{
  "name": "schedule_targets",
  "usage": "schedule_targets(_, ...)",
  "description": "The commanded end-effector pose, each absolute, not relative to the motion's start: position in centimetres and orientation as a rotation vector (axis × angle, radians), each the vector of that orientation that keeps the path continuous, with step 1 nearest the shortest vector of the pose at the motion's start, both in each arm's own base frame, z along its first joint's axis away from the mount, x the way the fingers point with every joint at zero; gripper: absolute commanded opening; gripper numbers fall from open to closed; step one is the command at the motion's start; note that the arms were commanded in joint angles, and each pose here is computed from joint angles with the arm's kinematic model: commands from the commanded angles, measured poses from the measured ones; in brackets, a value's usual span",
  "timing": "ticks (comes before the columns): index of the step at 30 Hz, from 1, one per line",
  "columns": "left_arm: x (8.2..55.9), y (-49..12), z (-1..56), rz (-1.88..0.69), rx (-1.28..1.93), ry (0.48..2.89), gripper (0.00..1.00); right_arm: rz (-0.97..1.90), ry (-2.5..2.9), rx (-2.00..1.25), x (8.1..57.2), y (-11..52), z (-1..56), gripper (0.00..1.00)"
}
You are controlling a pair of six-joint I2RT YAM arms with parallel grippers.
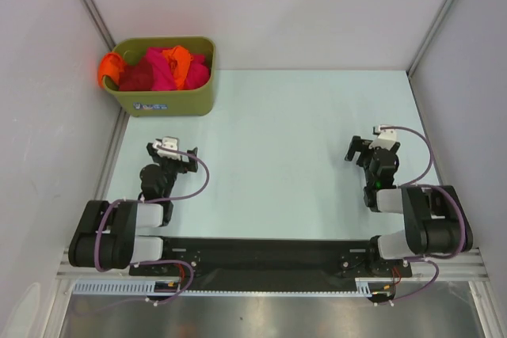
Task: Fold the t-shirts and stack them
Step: Grab the tshirt from the pile
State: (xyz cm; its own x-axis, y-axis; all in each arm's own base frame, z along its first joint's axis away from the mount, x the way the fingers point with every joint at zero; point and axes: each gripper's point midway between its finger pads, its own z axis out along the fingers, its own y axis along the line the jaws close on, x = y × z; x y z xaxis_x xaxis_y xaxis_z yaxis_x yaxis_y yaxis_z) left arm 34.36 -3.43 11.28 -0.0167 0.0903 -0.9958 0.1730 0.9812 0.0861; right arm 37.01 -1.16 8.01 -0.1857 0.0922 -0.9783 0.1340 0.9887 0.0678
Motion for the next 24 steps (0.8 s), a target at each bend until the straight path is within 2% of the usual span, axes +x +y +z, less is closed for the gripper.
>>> schedule_targets(1,35.1,-3.4,13.3,-0.040,0.214,1.527,1.00,-0.054,1.704,0.177,38.0,-1.5,12.1,1.00)
schedule_targets(5,35.2,-3.3,13.1,-0.032,0.207,1.540,1.00,0.005,1.573,0.361,37.4,-2.4,19.2,1.00)
schedule_targets(8,35.1,-3.7,17.5,-0.055,0.217,1.441,1.00,0.168,1.449,0.281,37.0,0.0,26.3,1.00)
schedule_targets(9,34.5,-4.2,13.7,-0.086,0.271,1.665,1.00,0.202,1.424,0.247,37.0,0.7,27.8,1.00)
schedule_targets(10,36.1,-4.7,19.2,-0.060,0.350,1.598,1.00,0.248,1.375,0.192,37.2,1.7,30.8,1.00)
schedule_targets(11,35.0,-4.9,16.5,-0.089,0.395,1.799,1.00,0.278,1.369,0.163,37.5,2.4,31.9,1.00)
schedule_targets(12,36.1,-4.7,21.1,-0.059,0.388,1.771,1.00,0.313,1.402,0.157,38.1,3.0,32.1,1.00)
schedule_targets(13,35.9,-4.3,22.5,-0.050,0.365,1.797,1.00,0.359,1.410,0.109,38.3,4.1,32.9,0.99)
schedule_targets(14,34.5,-4.1,21.4,-0.058,0.369,1.910,1.00,0.387,1.396,0.075,38.6,4.8,35.3,0.98)
schedule_targets(18,34.7,-3.9,30.5,-0.022,0.352,1.766,1.00,0.428,1.424,-0.041,40.0,7.9,37.7,0.94)
schedule_targets(20,36.7,-3.8,31.5,-0.013,0.336,1.769,1.00,0.422,1.447,-0.109,40.4,10.7,37.9,0.95)
schedule_targets(24,44.2,-2.8,32.8,0.071,0.319,1.849,0.98,0.366,1.479,-0.161,41.3,13.2,37.3,0.95)
